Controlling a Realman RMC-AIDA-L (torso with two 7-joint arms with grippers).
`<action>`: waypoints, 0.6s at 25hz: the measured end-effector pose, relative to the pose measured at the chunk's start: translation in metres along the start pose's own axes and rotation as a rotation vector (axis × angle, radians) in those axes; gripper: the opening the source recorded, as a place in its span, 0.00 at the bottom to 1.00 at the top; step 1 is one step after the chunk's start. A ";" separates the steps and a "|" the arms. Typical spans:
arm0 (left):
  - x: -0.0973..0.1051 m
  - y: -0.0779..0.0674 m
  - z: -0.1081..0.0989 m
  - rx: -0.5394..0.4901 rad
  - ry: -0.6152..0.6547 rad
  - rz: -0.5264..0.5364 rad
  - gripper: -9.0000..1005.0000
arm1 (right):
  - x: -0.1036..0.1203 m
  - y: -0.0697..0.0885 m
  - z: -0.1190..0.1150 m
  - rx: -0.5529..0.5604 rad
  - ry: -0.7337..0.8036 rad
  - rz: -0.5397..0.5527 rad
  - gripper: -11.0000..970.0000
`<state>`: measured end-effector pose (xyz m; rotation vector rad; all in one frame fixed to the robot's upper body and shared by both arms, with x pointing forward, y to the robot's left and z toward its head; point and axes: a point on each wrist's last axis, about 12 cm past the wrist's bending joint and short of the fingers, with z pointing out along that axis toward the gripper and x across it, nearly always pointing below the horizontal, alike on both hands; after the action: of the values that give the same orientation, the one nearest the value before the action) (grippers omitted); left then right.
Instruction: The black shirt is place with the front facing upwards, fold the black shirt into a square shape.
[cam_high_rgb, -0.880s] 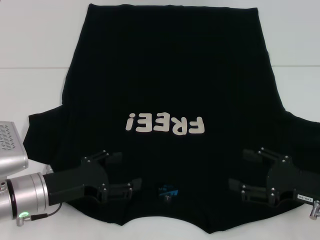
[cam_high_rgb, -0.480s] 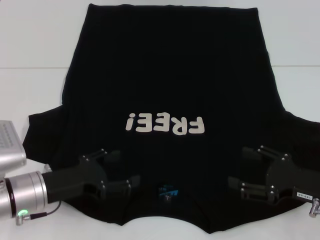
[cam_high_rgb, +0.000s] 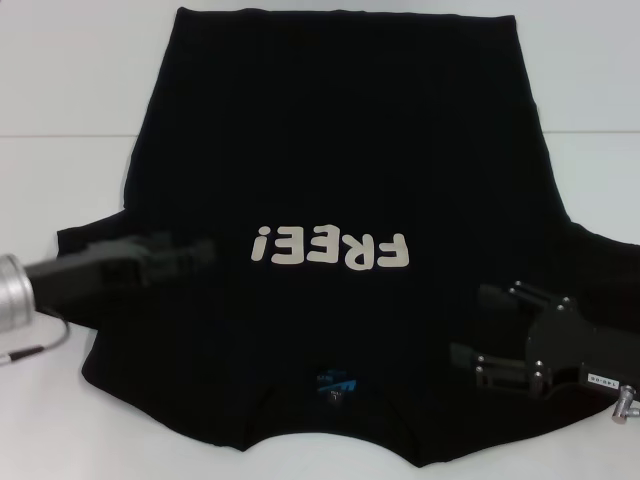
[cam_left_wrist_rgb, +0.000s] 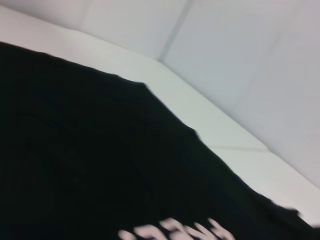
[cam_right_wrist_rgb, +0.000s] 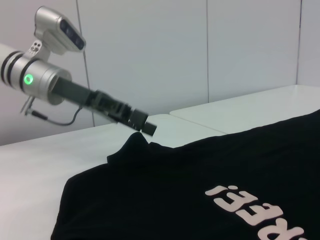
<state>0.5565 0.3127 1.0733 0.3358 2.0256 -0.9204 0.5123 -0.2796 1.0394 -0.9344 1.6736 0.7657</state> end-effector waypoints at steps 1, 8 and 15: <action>-0.005 0.004 -0.004 -0.026 -0.011 -0.010 0.94 | -0.001 0.000 0.001 -0.001 0.000 -0.001 0.94; -0.022 0.040 -0.036 -0.297 -0.041 -0.086 0.94 | -0.005 -0.003 0.005 -0.004 -0.002 0.012 0.94; -0.018 0.052 -0.041 -0.401 -0.027 -0.114 0.94 | -0.007 -0.008 0.008 0.011 0.011 0.012 0.94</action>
<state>0.5705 0.3799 1.0766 -0.0126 2.1622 -0.5610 0.5240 -0.2756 1.0432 -0.9227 1.6932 0.7600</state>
